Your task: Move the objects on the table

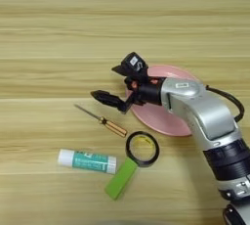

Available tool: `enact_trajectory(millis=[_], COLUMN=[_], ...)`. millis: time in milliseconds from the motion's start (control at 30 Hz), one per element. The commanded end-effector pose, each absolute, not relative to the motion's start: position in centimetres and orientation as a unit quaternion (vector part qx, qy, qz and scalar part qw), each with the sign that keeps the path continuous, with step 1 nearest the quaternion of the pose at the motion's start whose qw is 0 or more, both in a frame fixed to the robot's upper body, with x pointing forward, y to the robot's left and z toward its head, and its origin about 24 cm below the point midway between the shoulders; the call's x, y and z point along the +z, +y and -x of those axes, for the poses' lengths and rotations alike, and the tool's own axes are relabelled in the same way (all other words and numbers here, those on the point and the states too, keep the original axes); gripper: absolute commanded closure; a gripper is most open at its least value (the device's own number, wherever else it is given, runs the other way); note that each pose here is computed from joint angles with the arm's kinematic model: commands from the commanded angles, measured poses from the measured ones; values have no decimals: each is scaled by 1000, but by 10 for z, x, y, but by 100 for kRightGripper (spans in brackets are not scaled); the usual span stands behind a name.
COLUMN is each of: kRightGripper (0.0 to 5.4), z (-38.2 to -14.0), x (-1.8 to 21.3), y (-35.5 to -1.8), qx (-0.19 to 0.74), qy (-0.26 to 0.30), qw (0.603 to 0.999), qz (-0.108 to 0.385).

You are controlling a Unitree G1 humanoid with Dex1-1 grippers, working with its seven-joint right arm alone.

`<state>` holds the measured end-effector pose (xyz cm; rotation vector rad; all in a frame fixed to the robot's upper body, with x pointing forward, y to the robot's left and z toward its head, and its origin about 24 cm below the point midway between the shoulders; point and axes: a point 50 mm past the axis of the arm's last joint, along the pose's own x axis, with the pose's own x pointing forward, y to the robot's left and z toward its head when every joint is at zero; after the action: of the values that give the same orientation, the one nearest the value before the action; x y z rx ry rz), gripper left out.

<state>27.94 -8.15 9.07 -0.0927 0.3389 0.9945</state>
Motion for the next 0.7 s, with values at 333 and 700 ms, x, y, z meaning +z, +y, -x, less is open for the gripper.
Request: enact_trajectory(millis=[333, 700], kRightGripper=[3, 3], z=[-295, -298], x=[124, 127], y=[-91, -100], qx=[453, 441], qy=[91, 89], qw=[884, 890], qz=[73, 76])
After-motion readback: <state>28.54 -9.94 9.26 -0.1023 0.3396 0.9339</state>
